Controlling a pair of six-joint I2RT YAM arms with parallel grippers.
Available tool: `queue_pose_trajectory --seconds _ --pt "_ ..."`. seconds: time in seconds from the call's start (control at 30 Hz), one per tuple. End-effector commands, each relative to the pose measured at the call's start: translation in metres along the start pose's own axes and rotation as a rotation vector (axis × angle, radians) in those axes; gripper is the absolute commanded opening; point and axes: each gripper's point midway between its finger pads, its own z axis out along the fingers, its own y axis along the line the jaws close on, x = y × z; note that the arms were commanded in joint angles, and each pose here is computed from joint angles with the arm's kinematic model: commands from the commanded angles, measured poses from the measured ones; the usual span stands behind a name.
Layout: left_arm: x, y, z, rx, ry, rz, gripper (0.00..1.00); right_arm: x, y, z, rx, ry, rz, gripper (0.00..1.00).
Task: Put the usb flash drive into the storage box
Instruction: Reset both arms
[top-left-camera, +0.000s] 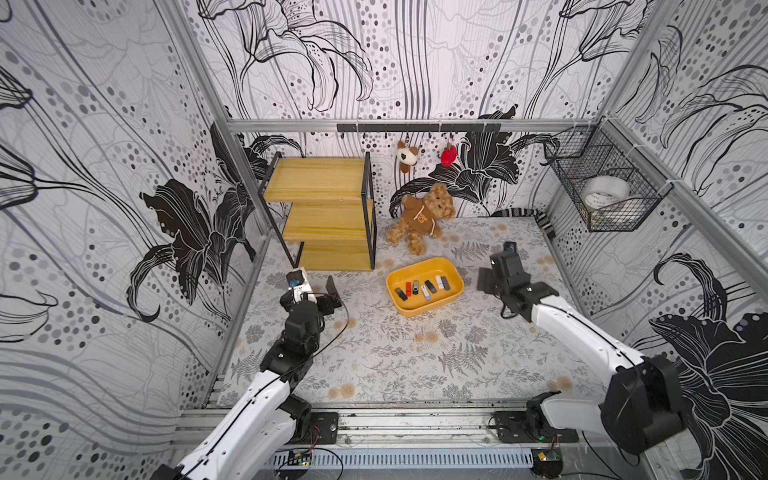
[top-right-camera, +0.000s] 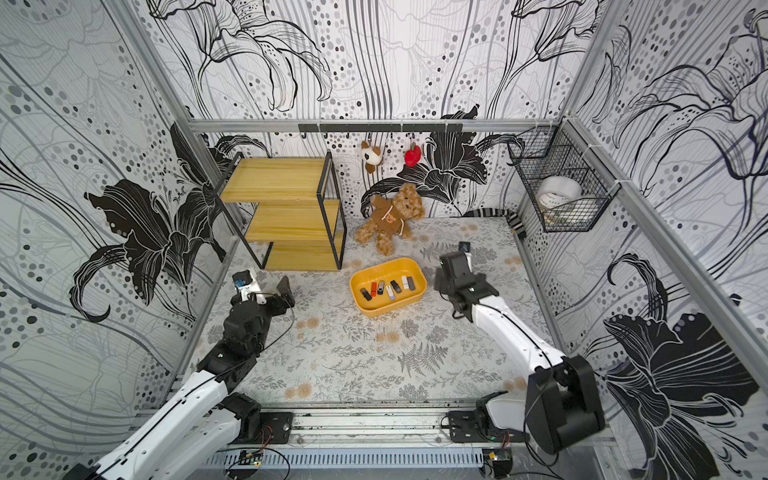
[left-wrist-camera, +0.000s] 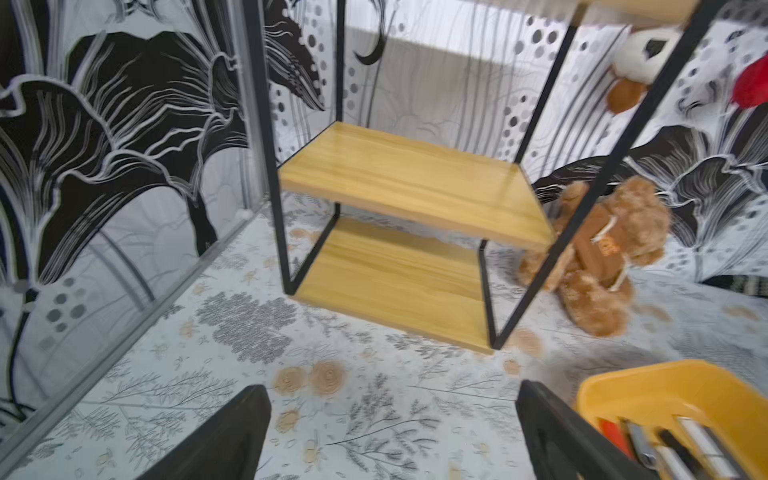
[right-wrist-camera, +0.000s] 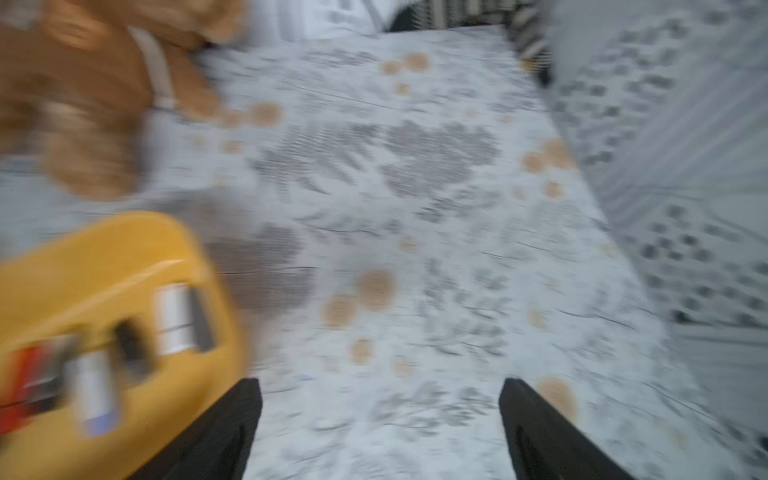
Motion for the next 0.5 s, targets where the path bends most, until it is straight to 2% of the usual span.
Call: queue_pose_trajectory --seconds 0.0,0.2,0.27,0.37,0.43,0.47 --pt "-0.033 0.010 -0.003 -0.036 -0.249 -0.052 0.98 -0.029 -0.026 0.007 0.136 -0.278 0.048 0.95" --pt "-0.016 0.006 0.018 -0.022 -0.214 -0.024 0.98 -0.023 -0.031 0.013 0.081 -0.428 0.081 0.95" --pt "-0.012 0.008 0.020 -0.030 -0.234 -0.018 0.98 -0.013 -0.034 0.019 0.109 -0.434 0.054 0.95" --pt "-0.012 0.020 0.019 -0.091 -0.288 -0.019 0.98 -0.011 -0.030 0.014 0.066 -0.500 0.030 0.95" --pt "-0.014 0.016 0.020 -0.060 -0.335 -0.009 0.98 -0.011 -0.033 0.012 0.057 -0.534 0.033 0.95" --pt "-0.008 0.010 0.027 -0.043 -0.318 0.021 0.98 -0.011 -0.034 0.012 0.048 -0.546 0.038 0.95"
